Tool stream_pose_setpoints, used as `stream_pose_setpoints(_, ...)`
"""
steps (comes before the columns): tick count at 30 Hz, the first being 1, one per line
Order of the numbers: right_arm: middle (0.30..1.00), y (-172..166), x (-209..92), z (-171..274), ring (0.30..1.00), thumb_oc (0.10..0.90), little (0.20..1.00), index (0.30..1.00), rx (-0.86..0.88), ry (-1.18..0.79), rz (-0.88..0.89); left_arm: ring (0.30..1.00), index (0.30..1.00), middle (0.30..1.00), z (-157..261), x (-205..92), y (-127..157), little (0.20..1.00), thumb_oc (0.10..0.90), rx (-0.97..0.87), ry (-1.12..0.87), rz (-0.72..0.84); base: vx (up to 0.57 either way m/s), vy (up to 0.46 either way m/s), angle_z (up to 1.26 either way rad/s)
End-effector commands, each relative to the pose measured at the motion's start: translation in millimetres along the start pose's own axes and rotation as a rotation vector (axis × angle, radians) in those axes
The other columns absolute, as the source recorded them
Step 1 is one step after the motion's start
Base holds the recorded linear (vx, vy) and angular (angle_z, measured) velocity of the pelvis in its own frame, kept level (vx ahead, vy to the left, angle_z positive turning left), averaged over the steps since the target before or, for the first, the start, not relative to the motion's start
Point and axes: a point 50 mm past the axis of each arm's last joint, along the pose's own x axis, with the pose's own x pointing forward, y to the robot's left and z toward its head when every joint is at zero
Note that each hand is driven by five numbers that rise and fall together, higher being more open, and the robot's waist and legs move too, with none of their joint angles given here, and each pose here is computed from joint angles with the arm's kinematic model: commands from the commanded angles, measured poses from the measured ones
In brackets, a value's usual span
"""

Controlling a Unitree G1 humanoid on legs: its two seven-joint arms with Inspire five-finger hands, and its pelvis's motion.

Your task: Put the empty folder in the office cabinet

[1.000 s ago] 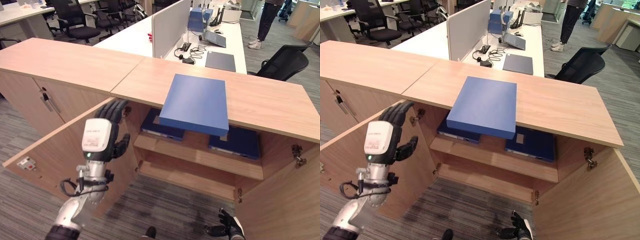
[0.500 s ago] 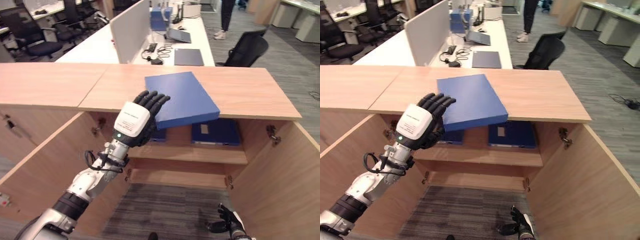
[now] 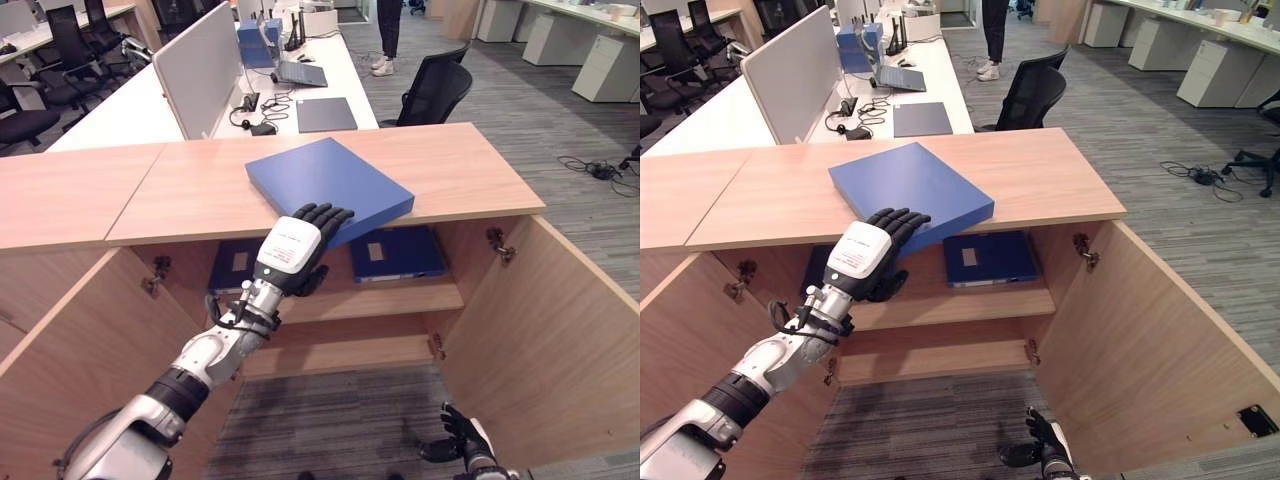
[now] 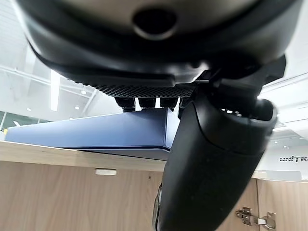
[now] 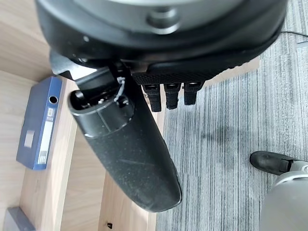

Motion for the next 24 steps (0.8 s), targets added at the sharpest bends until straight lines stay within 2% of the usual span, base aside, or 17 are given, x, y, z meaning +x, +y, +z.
stream_pose_setpoints(1, 0.9, -8, 7, 37, 0.9, 0.8, 0.9, 0.9, -0.002, -0.167, -0.032, 0.9, 0.9, 0.9, -8, 41, 47, 0.9, 0.8, 0.045, -0.017, 0.202, 0.0, 0.009, -0.07)
stream_pose_setpoints(12, 0.9, -6, 7, 34, 0.9, 0.8, 0.9, 0.9, -0.002, -0.154, -0.019, 0.9, 0.9, 0.9, -7, 52, 53, 0.9, 0.8, 0.081, -0.025, 0.229, 0.0, 0.002, -0.02)
stream_pose_setpoints(13, 0.9, -6, 7, 34, 0.9, 0.8, 0.9, 0.9, -0.002, -0.152, -0.016, 0.794, 0.794, 0.794, -7, 52, 53, 0.794, 0.729, 0.084, -0.024, 0.229, -0.01, 0.003, -0.04)
stream_pose_setpoints(14, 0.9, -5, 7, 34, 0.9, 0.8, 0.9, 0.9, 0.002, -0.151, -0.014, 0.3, 0.3, 0.3, -7, 53, 55, 0.3, 0.4, 0.086, -0.023, 0.232, -0.01, 0.003, -0.06)
stream_pose_setpoints(24, 0.9, -5, 8, 36, 0.9, 0.8, 0.9, 0.9, 0.101, -0.151, -0.009, 0.3, 0.3, 0.3, -7, 53, 63, 0.3, 0.4, 0.131, -0.039, 0.254, 0.0, 0.0, -0.01)
